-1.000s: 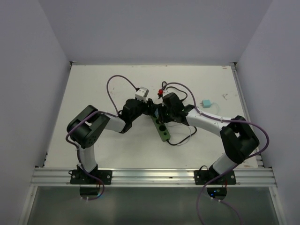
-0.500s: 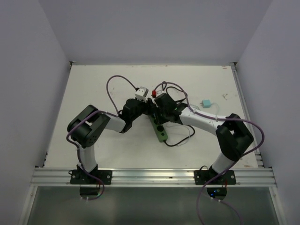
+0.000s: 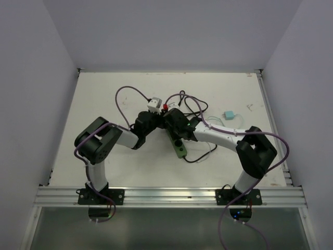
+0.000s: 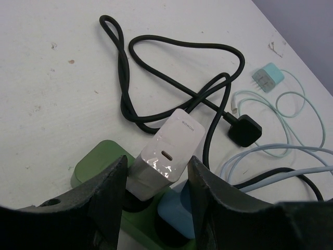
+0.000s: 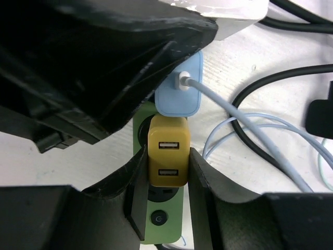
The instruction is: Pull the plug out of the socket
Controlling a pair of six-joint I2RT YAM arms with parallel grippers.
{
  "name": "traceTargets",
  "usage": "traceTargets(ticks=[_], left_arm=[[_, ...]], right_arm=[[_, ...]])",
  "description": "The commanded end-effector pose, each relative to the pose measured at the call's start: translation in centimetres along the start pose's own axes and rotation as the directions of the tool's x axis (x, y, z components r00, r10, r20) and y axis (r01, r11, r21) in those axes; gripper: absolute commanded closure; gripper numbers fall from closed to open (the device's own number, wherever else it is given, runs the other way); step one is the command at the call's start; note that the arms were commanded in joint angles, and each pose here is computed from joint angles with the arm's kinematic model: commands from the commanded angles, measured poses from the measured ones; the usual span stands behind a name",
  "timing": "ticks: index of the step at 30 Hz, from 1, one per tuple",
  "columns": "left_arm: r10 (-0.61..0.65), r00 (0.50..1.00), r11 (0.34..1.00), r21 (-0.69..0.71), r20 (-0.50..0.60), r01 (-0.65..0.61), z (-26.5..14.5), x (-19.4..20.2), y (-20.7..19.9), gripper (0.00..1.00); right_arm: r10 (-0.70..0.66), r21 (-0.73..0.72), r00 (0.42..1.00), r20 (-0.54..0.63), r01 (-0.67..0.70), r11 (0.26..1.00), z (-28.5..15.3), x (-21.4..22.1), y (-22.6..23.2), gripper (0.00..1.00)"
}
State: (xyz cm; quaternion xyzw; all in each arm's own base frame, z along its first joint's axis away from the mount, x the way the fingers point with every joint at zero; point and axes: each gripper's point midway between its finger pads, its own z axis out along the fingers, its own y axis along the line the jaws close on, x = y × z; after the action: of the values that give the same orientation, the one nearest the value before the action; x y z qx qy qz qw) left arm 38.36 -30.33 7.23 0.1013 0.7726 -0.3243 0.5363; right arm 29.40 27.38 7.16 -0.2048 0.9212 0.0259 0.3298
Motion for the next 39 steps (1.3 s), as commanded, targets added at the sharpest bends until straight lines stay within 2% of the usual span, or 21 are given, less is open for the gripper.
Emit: traceTargets(ticks=[1, 6, 10, 13, 16, 20, 26, 29, 32, 36, 39], left_arm=[[-0.059, 0.962, 0.987, -0.162, -0.268, 0.015, -3.4, 8.6, 4.1, 0.53], [-0.115, 0.954, 0.983, -0.168, -0.278, 0.070, -5.1, 9.8, 4.0, 0.53], [-0.126, 0.949, 0.982, -0.170, -0.288, 0.079, -5.3, 10.2, 4.1, 0.53], [-0.124, 0.949, 0.983, -0.168, -0.290, 0.077, -5.3, 10.3, 4.1, 0.53], [-0.120, 0.950, 0.983, -0.170, -0.289, 0.073, -5.4, 10.3, 4.1, 0.53], [-0.119, 0.950, 0.983, -0.170, -0.290, 0.071, -5.4, 10.3, 4.2, 0.53], [-0.120, 0.947, 0.983, -0.170, -0.297, 0.071, -5.4, 10.6, 4.2, 0.53], [-0.120, 0.947, 0.983, -0.172, -0.299, 0.070, -5.4, 10.6, 4.2, 0.54], [-0.122, 0.946, 0.982, -0.174, -0.300, 0.071, -5.4, 10.7, 4.2, 0.55], [-0.125, 0.944, 0.981, -0.178, -0.304, 0.073, -5.5, 10.8, 4.2, 0.55], [-0.126, 0.944, 0.981, -0.180, -0.305, 0.073, -5.5, 10.9, 4.3, 0.57]], right_arm=[[0.102, -0.144, 0.995, 0.019, -0.098, 0.985, -2.3, -0.9, 1.0, 1.00], [0.219, -0.293, 0.976, 0.002, -0.208, 0.933, -2.9, -1.7, 1.0, 1.00], [0.245, -0.334, 0.969, 0.003, -0.230, 0.914, -3.6, -2.6, 1.4, 1.00], [0.204, -0.263, 0.978, 0.041, -0.186, 0.947, -3.7, -3.4, 0.9, 1.00], [0.083, -0.147, 0.995, 0.059, -0.073, 0.986, -4.0, -3.3, 1.2, 1.00], [-0.020, -0.026, 1.000, 0.006, 0.021, 0.999, -2.8, -1.4, 1.3, 1.00], [-0.036, -0.005, 0.999, 0.012, 0.036, 0.999, -2.8, -0.9, 1.3, 1.00], [-0.007, -0.037, 1.000, 0.020, 0.007, 0.999, -3.0, -0.8, 1.5, 1.00], [0.099, -0.148, 0.995, 0.013, -0.096, 0.984, -3.2, -1.1, 2.0, 1.00], [0.252, -0.265, 0.967, -0.027, -0.250, 0.931, -2.9, -0.9, 1.0, 1.00], [0.285, -0.328, 0.958, -0.042, -0.283, 0.901, -3.2, -1.2, 1.2, 1.00]])
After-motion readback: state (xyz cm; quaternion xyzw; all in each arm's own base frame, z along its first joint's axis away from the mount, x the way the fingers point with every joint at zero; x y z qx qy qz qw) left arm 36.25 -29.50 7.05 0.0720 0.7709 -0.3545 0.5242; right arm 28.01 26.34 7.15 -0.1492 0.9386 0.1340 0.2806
